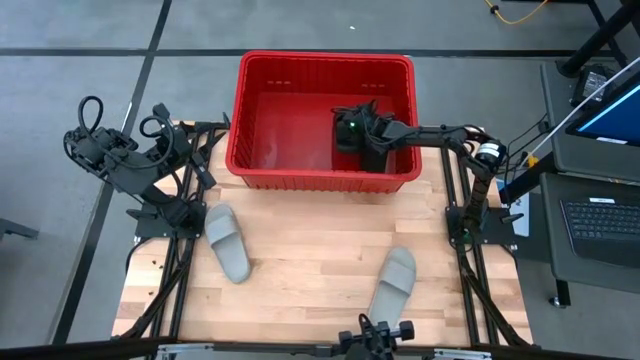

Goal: Pick and place slides into bin
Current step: Put the black slide into the red bin

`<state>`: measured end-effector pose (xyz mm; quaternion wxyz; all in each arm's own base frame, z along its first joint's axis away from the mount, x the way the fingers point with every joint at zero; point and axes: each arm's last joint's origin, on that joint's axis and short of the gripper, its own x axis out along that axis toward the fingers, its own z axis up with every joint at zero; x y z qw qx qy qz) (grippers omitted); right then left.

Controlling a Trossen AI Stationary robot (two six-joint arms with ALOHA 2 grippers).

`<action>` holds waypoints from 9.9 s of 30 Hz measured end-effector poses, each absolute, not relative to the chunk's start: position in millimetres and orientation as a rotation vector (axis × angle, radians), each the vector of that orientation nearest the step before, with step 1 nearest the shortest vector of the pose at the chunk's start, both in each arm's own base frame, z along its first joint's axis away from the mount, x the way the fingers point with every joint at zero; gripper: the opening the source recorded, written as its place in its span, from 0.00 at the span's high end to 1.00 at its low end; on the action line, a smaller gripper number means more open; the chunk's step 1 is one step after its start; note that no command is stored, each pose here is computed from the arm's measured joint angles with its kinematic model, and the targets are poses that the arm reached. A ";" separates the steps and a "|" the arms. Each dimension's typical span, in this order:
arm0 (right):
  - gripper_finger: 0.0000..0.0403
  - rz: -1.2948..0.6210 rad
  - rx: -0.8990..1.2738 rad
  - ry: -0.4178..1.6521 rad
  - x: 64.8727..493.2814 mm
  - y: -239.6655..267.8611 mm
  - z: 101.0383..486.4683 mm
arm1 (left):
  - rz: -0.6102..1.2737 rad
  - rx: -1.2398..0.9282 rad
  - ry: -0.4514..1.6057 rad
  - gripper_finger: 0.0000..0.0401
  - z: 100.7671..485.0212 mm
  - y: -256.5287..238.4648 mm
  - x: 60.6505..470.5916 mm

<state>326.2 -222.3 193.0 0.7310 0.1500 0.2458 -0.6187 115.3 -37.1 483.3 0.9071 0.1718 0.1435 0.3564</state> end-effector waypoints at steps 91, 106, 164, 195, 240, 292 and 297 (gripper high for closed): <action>0.64 -1.177 0.323 0.714 323.2 -214.5 194.9 | 0.728 0.353 0.298 0.78 483.1 -37.2 115.4; 0.64 -0.957 0.347 0.593 330.1 -211.3 219.6 | 0.728 0.354 0.298 0.78 483.1 -37.2 115.4; 0.72 -0.493 -0.316 0.991 329.3 -242.9 229.0 | 0.621 0.315 0.317 0.78 481.6 -39.5 117.1; 0.64 -0.482 -0.384 1.045 342.9 -242.2 205.5 | 0.621 0.314 0.317 0.78 481.6 -39.5 117.1; 0.64 -0.538 -0.409 1.054 341.9 -256.4 195.2 | 0.621 0.314 0.317 0.78 481.5 -39.5 117.1; 0.96 -0.393 -0.484 1.329 339.1 -238.8 204.8 | 0.621 0.314 0.317 0.78 481.6 -39.5 117.1; 0.96 -0.354 -0.467 1.321 340.1 -235.7 204.1 | 0.621 0.314 0.317 0.78 481.5 -39.6 117.2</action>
